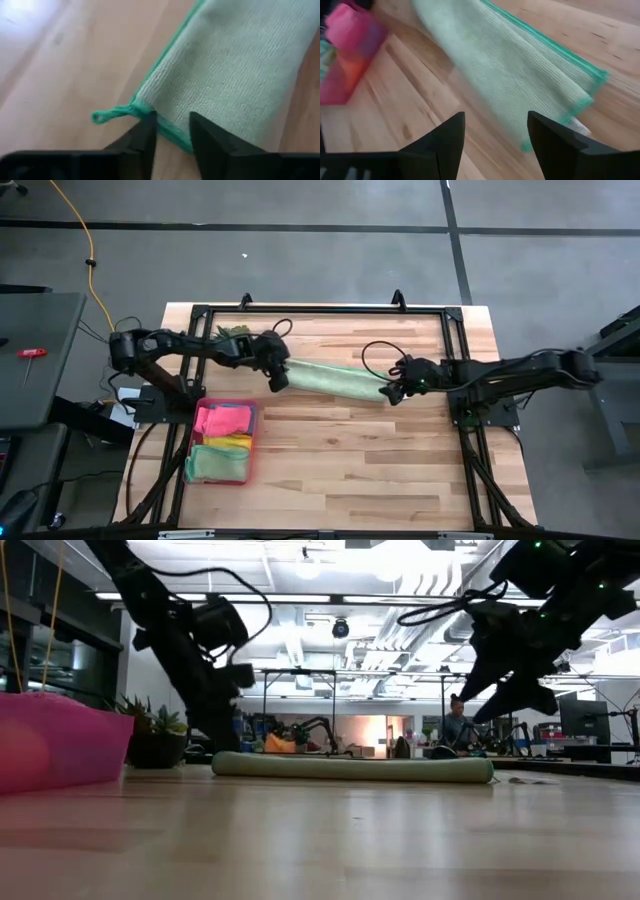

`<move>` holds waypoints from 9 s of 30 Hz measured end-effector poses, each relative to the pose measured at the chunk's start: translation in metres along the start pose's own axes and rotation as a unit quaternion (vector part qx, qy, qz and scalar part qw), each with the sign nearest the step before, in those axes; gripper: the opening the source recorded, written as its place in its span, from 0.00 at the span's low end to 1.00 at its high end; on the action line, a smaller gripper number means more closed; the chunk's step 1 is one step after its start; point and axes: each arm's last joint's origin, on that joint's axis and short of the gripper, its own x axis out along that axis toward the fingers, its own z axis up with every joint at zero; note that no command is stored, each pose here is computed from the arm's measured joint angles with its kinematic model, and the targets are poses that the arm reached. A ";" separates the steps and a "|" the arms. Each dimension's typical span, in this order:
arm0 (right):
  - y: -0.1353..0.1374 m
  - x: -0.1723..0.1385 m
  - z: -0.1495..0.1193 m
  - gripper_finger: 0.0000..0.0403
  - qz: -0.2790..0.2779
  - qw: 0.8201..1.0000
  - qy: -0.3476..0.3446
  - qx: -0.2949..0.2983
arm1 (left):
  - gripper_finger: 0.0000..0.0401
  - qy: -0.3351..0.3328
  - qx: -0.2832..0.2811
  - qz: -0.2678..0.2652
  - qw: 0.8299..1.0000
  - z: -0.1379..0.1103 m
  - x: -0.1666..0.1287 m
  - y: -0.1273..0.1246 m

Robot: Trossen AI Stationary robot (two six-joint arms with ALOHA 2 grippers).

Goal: Fold microfiber towels
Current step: Fold the green microfiber towel

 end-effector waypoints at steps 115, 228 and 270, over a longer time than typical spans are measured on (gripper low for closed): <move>-0.053 -0.022 0.016 0.01 -0.220 0.948 0.145 0.179 | 0.00 -0.048 -0.137 -0.124 0.982 0.030 -0.001 -0.050; 0.058 0.001 0.111 0.53 -0.012 1.000 0.011 0.026 | 0.00 -0.193 0.096 -0.079 0.973 0.062 -0.008 -0.077; 0.057 0.001 0.111 0.53 -0.036 0.999 -0.008 0.022 | 0.17 0.072 0.178 -0.120 0.974 0.062 0.028 -0.094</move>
